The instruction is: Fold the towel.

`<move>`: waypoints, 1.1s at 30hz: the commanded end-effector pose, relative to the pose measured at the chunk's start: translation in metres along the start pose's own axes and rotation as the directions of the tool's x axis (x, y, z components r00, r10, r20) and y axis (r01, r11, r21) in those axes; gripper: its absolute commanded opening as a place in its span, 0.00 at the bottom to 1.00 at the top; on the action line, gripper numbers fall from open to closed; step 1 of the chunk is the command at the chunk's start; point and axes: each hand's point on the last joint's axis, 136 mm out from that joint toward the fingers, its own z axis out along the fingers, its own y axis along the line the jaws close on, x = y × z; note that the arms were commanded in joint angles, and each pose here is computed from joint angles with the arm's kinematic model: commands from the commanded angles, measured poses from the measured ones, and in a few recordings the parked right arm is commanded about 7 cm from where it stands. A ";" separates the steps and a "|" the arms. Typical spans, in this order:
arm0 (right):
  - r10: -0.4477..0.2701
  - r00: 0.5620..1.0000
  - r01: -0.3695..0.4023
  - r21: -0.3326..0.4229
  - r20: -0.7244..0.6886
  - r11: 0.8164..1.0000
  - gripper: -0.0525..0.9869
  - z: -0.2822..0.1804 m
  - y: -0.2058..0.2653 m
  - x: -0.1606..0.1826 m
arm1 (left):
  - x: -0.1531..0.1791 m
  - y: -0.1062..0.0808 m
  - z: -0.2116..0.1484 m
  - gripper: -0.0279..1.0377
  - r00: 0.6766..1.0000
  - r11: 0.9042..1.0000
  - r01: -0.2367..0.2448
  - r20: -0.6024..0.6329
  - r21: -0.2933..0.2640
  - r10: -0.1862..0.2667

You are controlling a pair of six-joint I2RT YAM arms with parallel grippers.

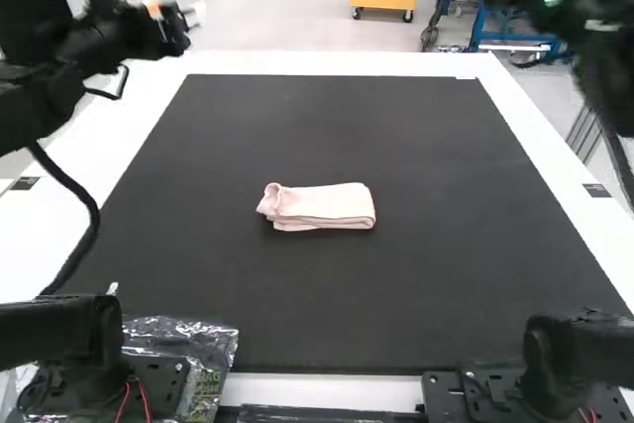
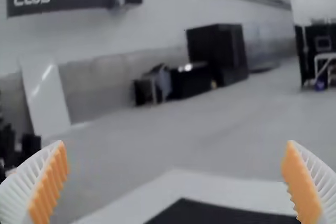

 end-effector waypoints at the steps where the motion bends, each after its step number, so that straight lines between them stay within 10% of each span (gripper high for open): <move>1: -0.047 0.993 0.042 0.046 0.106 0.998 0.94 -0.045 0.012 -0.040 | -0.037 -0.020 -0.033 0.94 0.992 0.999 -0.039 0.121 -0.004 0.039; 18: -0.277 0.884 0.176 0.280 0.376 0.944 0.94 -0.219 0.079 -0.096 | -0.099 -0.088 -0.225 0.94 0.775 0.987 -0.121 0.610 -0.109 0.163; 22: -0.341 0.908 0.207 0.448 0.243 0.870 0.94 -0.209 0.030 -0.061 | -0.072 -0.076 -0.208 0.94 0.865 0.982 -0.121 0.471 -0.142 0.174; 27: -0.389 0.900 0.200 0.606 0.197 0.770 0.94 -0.198 -0.036 -0.007 | -0.052 -0.053 -0.188 0.94 0.832 0.962 -0.158 0.495 -0.224 0.252; 33: -0.465 0.878 0.312 0.598 0.116 0.738 0.94 -0.184 -0.068 0.075 | 0.026 -0.037 -0.147 0.94 0.876 0.969 -0.191 0.418 -0.155 0.240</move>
